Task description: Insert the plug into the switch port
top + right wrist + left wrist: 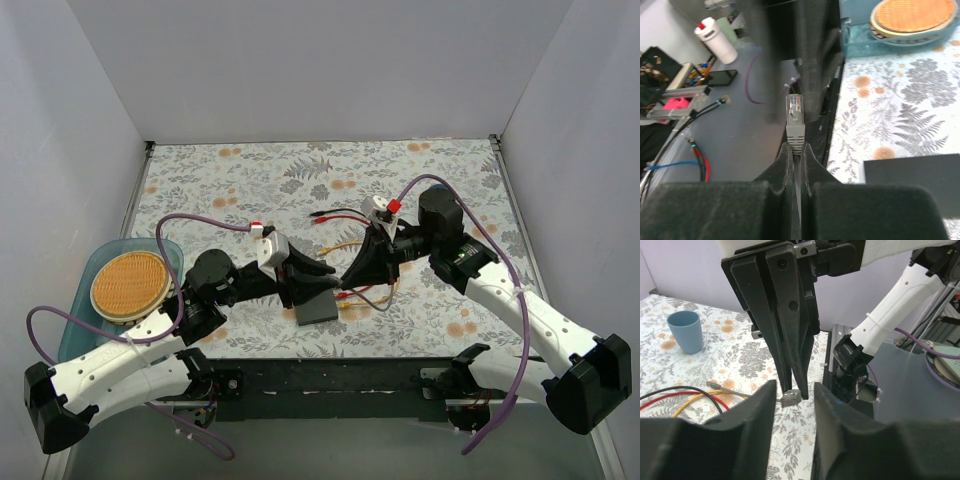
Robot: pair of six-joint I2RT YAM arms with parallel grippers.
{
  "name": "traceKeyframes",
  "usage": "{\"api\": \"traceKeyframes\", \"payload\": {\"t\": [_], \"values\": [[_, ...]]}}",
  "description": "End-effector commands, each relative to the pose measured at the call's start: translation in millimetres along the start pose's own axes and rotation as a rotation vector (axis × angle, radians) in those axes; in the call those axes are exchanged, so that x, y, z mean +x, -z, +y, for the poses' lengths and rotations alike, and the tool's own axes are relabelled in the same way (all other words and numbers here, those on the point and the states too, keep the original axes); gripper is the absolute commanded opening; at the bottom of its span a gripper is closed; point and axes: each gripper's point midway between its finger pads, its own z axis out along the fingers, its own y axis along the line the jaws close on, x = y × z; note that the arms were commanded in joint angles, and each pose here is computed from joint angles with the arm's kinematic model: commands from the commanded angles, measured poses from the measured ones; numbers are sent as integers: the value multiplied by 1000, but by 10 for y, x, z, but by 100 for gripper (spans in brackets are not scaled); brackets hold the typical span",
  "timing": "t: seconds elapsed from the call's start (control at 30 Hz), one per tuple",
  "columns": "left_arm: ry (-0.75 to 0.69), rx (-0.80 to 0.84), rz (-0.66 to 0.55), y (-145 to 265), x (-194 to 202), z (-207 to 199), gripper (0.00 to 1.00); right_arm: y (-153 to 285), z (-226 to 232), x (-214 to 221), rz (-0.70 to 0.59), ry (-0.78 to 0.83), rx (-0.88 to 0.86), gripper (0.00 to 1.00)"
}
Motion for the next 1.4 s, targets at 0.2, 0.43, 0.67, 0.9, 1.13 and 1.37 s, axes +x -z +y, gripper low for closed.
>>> {"api": "traceKeyframes", "payload": {"t": [0.2,0.43,0.67,0.9,1.13,1.37], "values": [[186,-684,-117,354,-174,1035,98,144,-582,9,52,-11,352,1],[321,-1084,-50,787,345,1497,98,412,-1229,419,179,-88,668,1],[598,-1132,164,1003,1259,1833,98,725,-1678,925,304,-201,940,1],[781,-1024,260,943,1836,1941,98,787,-1936,1346,411,-262,1043,1],[862,-950,329,800,2184,1970,98,747,-2150,1853,595,-319,1079,1],[864,-917,314,690,2210,2041,98,588,-2271,2007,681,-322,1056,1]]}}
